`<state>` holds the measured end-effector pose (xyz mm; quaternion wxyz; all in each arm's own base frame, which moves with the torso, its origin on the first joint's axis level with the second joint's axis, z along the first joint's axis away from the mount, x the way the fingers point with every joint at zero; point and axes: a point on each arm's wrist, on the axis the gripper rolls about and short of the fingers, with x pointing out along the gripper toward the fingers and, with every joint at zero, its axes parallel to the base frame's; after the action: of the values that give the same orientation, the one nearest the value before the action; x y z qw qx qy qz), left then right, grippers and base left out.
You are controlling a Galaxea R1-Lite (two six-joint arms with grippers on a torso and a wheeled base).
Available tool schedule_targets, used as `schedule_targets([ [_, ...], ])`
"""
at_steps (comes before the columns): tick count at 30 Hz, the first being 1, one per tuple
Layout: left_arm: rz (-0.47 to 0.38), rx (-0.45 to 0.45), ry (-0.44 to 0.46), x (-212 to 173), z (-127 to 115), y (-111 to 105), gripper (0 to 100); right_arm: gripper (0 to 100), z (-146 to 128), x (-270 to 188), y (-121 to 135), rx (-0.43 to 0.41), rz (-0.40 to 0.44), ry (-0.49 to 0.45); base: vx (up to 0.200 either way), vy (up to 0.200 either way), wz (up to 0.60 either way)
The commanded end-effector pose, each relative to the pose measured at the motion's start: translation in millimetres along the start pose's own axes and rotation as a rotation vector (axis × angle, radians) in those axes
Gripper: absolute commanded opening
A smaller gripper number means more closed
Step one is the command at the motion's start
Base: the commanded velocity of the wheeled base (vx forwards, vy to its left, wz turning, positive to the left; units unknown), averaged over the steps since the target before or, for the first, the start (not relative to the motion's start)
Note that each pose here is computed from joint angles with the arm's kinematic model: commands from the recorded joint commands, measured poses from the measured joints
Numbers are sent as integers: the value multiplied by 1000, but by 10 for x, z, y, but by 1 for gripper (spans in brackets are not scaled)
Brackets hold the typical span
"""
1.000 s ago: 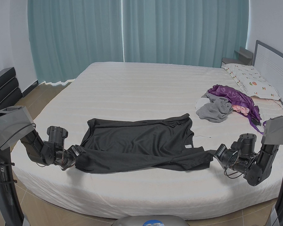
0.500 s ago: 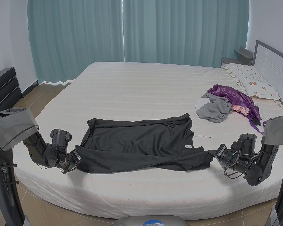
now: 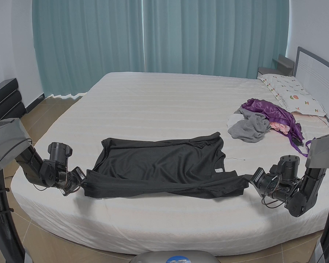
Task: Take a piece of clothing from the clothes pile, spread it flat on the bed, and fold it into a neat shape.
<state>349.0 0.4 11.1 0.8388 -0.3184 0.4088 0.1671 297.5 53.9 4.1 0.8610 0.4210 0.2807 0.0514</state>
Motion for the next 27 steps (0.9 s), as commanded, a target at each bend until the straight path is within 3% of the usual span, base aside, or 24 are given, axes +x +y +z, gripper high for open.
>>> schedule_targets([
  [1,-18,-2,-20,-16,63,-43,0,0,-3,-11,7,-1,2,1,0,0,0],
  [10,-23,3,-17,-35,52,-62,0,0,10,-33,23,0,7,-5,0,0,0],
  [20,-8,9,-69,-519,229,108,0,0,30,-366,162,-15,40,-28,0,0,0],
  [27,26,57,-34,-650,69,269,0,0,-125,-618,144,-23,24,35,0,0,0],
])
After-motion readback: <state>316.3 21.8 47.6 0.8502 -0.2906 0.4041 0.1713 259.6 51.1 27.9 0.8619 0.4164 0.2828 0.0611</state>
